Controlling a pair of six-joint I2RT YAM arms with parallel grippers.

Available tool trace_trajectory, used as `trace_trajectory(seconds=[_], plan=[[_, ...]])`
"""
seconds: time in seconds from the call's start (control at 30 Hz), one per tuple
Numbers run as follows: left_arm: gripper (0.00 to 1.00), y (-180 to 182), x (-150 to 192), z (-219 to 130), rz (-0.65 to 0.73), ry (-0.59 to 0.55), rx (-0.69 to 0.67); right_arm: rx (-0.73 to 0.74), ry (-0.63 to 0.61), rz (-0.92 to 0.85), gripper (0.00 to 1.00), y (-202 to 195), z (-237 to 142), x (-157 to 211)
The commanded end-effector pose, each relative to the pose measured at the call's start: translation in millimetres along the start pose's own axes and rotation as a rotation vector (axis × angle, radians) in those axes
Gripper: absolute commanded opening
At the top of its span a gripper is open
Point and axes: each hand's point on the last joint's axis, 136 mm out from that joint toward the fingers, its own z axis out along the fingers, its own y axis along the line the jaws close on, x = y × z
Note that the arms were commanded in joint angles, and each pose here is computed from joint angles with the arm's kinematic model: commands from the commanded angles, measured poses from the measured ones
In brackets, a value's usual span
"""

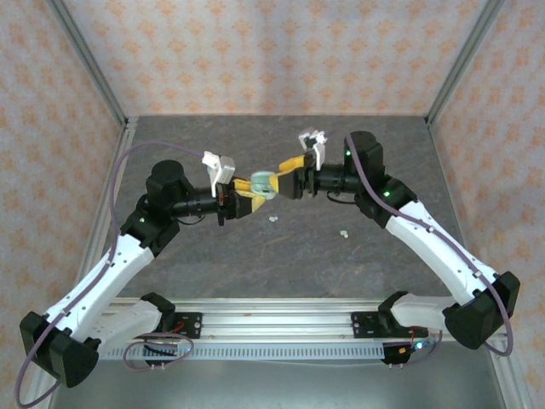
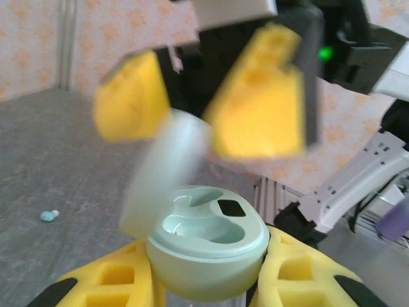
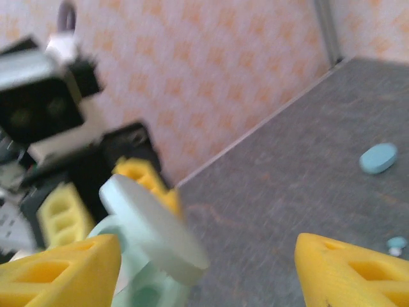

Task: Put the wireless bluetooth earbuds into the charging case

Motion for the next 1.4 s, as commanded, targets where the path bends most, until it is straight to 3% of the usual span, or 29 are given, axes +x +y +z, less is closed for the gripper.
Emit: trace_trajectory(seconds=[0.0, 0.33, 0.5, 0.67, 0.9, 1.37], plan=[[0.03, -28, -14, -4, 0.044, -0.025, 0.095, -0.009, -0.133, 0.006, 0.72, -2, -5, -34], [0.02, -26, -13, -3, 0.029, -0.028, 0.080, -0.032, -0.133, 0.045, 0.79, -1, -10, -17], [0.02, -24, -15, -2, 0.021, -0.028, 0.080, -0.091, -0.161, -0.007, 0.84, 22, -27, -12], [0.02, -23, -17, 0, 0.012, -0.026, 0.082, -0.170, -0.133, -0.024, 0.88, 37, -31, 3], [0.02, -23, -21, 2, 0.004, -0.038, 0.090, -0.169, -0.064, -0.071, 0.94, 40, -20, 24], [0.02, -30, -22, 8, 0.003, -0.026, 0.108, -0.218, -0.010, -0.116, 0.91, 41, -6, 24]])
